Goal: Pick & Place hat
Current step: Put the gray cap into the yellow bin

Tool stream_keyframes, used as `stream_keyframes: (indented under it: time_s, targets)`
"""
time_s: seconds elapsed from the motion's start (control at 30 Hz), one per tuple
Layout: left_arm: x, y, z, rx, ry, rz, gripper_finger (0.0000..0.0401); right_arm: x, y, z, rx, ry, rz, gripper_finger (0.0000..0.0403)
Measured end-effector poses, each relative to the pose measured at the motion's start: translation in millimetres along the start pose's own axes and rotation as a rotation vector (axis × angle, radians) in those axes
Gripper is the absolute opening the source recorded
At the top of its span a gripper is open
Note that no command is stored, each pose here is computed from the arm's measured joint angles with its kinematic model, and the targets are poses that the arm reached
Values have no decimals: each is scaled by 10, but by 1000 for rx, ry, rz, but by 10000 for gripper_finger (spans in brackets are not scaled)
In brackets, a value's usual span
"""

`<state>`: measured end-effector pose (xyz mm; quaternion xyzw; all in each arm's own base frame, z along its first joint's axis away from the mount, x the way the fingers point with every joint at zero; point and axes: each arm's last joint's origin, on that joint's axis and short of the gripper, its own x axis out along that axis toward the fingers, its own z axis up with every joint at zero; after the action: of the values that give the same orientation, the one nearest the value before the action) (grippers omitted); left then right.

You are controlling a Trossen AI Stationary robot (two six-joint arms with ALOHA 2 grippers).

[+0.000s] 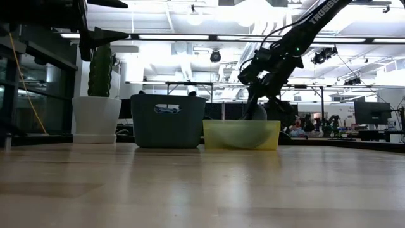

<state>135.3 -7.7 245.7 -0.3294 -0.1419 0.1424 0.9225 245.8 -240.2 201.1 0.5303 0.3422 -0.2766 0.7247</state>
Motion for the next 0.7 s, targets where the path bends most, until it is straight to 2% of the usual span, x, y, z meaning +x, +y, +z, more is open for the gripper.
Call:
stream_keyframes:
  time_s: [0.17, 0.47, 0.7]
  targets:
    - [0, 3, -4, -5, 4, 2, 271, -48, 3, -3, 8, 0, 6, 208]
    - [0, 2, -4, -12, 6, 1, 271, -270, 27, -46, -25, -5, 9, 213]
    - [1, 1, -4, -13, 7, 1, 271, -495, -19, -124, -61, -26, -112, 210]
